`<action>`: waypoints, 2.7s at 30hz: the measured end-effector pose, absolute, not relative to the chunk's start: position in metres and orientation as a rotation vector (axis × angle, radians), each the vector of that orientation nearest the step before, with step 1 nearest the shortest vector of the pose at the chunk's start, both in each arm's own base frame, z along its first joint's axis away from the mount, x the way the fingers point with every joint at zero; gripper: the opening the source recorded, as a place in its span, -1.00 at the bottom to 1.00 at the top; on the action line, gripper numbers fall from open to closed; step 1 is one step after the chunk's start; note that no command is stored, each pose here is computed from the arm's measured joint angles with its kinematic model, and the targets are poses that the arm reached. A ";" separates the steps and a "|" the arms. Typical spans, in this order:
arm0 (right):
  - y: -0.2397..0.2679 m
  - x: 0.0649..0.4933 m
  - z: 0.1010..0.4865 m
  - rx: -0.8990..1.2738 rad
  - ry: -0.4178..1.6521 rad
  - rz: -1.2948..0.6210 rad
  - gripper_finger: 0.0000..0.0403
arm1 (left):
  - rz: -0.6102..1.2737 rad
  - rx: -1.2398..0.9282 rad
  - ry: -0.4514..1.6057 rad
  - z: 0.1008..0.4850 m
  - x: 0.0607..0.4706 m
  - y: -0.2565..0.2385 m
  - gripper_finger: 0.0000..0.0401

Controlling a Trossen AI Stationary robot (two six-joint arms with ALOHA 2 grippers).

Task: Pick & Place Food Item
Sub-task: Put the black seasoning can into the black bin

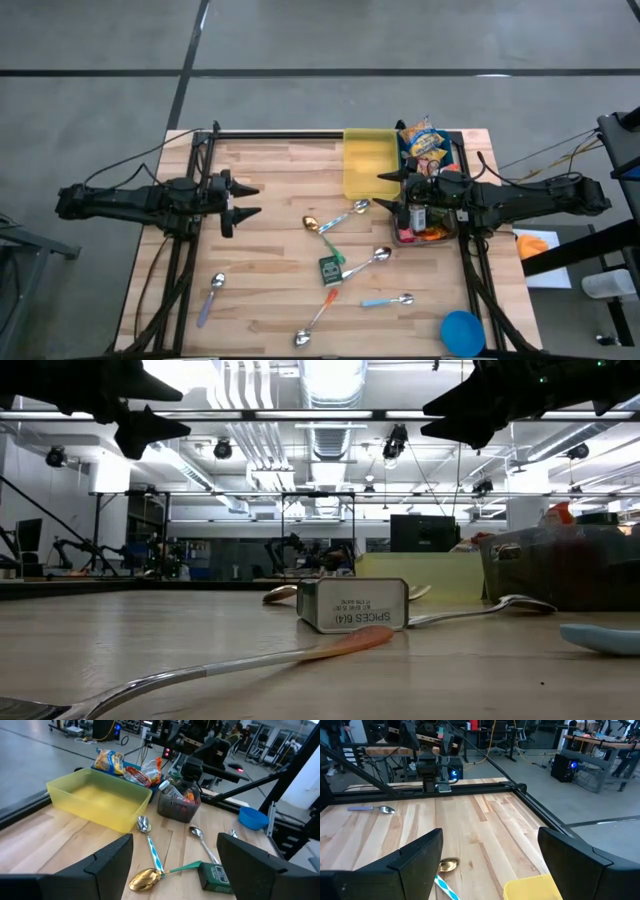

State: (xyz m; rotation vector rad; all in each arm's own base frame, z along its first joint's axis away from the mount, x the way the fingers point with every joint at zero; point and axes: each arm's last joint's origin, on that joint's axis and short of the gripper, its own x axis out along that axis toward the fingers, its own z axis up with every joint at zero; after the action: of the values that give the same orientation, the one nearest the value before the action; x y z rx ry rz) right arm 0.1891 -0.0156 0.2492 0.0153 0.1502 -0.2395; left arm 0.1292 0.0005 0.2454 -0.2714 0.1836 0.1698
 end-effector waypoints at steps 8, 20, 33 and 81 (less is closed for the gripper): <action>-0.016 0.189 0.249 0.015 0.150 -0.240 0.61 | 0.174 -0.297 0.190 0.245 0.129 0.001 0.45; -0.016 0.189 0.249 0.016 0.150 -0.240 0.61 | 0.174 -0.297 0.190 0.245 0.129 0.001 0.45; -0.016 0.189 0.249 0.015 0.150 -0.240 0.61 | 0.173 -0.295 0.190 0.245 0.129 0.001 0.45; 0.033 0.276 0.297 0.638 0.585 -0.332 0.61 | 0.174 -0.295 0.193 0.244 0.129 0.001 0.44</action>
State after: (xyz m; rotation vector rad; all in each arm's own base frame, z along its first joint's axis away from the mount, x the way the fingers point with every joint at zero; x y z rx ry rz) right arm 0.2757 0.0331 0.2969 0.6377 0.5855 -0.3320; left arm 0.1291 0.0006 0.2443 -0.2946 0.1932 0.1740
